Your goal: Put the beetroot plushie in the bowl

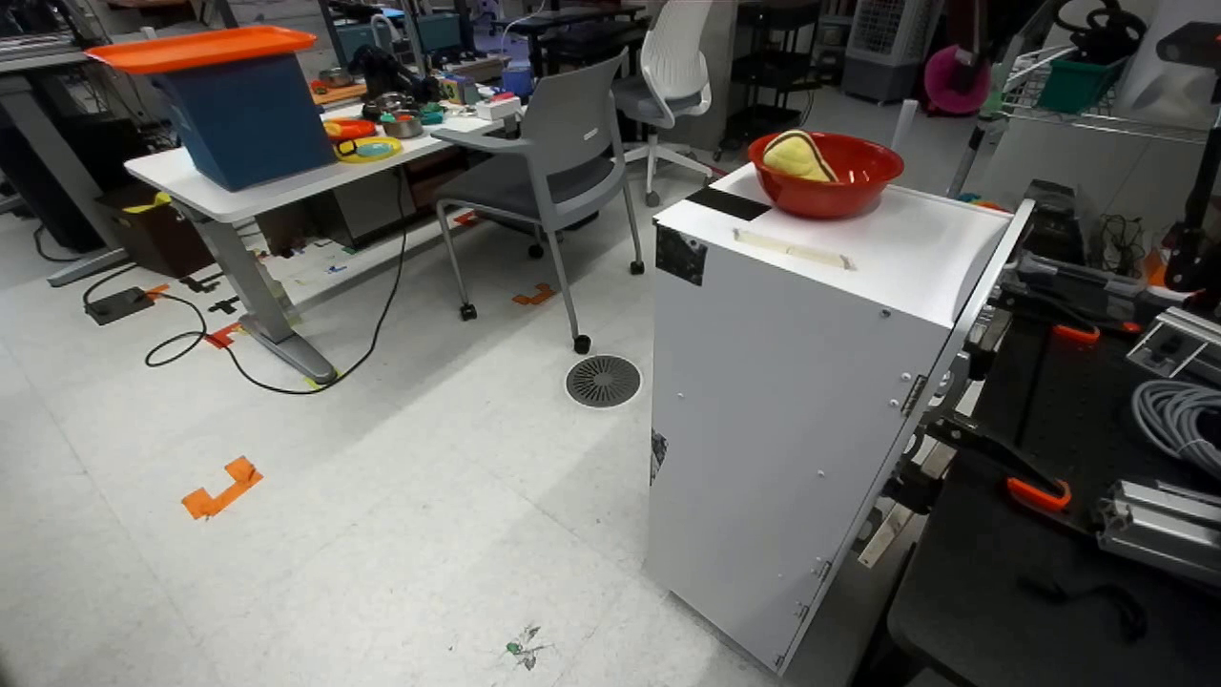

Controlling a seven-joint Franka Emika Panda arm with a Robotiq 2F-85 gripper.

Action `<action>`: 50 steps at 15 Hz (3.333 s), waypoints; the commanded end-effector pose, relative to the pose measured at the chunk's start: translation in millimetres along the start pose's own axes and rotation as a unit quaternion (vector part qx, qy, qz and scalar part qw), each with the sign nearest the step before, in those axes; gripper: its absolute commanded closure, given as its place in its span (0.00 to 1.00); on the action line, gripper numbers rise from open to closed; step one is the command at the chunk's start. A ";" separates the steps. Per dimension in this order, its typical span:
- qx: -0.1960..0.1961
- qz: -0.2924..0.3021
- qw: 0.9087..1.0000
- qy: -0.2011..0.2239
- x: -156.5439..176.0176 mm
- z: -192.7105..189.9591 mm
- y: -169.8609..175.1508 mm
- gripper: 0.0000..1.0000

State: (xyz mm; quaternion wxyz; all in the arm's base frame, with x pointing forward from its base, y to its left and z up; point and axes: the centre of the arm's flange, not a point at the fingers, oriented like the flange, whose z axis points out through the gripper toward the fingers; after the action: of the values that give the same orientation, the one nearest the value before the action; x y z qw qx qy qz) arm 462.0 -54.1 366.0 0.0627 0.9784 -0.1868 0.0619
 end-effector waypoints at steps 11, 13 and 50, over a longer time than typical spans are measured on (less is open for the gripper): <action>-0.017 -0.038 0.999 0.028 6.7 -39.8 -43.5 0.97; -0.020 -0.058 0.997 0.051 -0.3 -56.6 -60.7 0.97; 0.023 -0.097 0.990 0.102 -46.4 -73.7 -76.3 0.00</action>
State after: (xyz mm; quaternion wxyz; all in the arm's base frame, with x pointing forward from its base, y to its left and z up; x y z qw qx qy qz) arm 468.7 27.5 408.1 0.0734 0.9824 -0.0939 0.1440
